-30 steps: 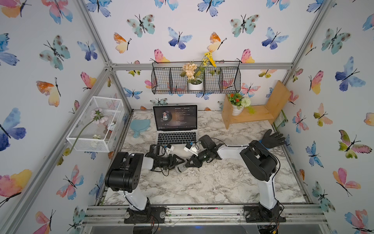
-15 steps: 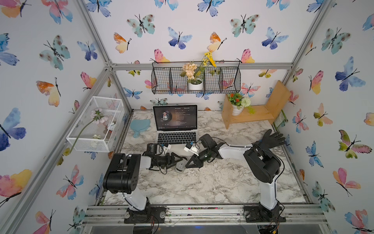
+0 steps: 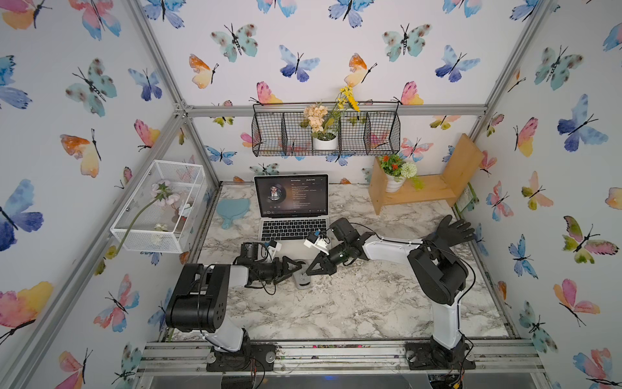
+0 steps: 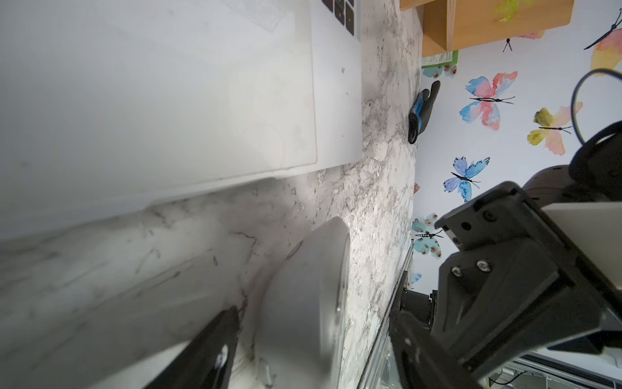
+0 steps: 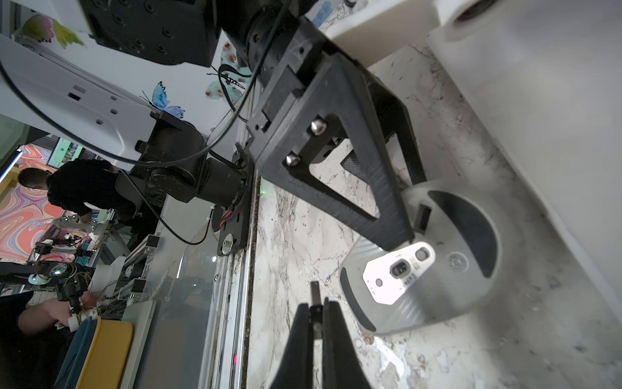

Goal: Remove the wireless mouse receiver from the laptop
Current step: Adjust the mouse at the center of the board.

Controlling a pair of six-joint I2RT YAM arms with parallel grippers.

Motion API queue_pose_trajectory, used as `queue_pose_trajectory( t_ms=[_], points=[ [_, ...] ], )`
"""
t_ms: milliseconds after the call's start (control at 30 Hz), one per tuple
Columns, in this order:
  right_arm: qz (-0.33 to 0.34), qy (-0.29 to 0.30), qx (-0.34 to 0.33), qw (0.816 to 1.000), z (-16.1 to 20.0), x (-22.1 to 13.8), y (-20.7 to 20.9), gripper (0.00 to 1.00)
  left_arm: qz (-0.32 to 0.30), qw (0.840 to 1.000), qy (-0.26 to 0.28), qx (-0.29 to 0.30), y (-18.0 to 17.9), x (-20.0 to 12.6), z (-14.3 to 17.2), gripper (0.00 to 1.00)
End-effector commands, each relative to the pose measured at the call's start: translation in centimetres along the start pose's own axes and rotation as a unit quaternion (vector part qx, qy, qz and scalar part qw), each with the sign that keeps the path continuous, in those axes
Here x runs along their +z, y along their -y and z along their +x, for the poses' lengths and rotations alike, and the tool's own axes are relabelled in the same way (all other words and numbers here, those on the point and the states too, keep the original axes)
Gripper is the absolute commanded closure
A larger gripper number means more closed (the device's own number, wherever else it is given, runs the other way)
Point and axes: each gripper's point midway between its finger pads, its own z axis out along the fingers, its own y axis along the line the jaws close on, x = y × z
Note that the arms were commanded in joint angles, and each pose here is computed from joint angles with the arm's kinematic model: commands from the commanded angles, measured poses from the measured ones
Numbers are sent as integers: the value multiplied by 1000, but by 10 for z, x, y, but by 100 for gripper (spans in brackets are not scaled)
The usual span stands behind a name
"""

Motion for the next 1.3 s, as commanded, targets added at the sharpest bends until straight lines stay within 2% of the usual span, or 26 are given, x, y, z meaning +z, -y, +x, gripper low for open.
queue_pose_trajectory(
  t_ms=[0, 267, 600, 700, 767, 1000, 1100, 1200, 1267],
  points=[
    [-12, 22, -7, 1000, -11, -13, -13, 98, 0, 1000, 0, -7, -4, 0, 4, 28],
    [2, 22, 0, 1000, -7, -17, -9, 98, 17, 1000, 11, 8, 5, 4, -16, 48],
    [17, 34, 12, 999, -5, -30, -3, 98, 42, 998, 4, 47, 34, 25, -61, 50],
    [31, 34, 5, 999, -5, -35, 0, 98, 39, 998, 8, 52, 37, 26, -70, 48],
    [56, 22, 0, 998, -3, -38, 6, 98, 29, 998, 14, 57, 39, 23, -76, 42],
    [125, -34, -37, 991, 1, -46, 25, 98, -4, 992, 92, 85, 62, -13, -100, 34],
    [160, -39, -74, 984, -8, -54, 31, 98, -27, 986, 140, 81, 66, -34, -94, 31],
    [155, -45, -91, 983, -17, -52, 33, 98, -17, 983, 171, 72, 68, -50, -75, 27],
    [119, -61, -76, 988, -17, -44, 31, 98, -18, 980, 188, 63, 64, -60, -63, 17]
  ],
)
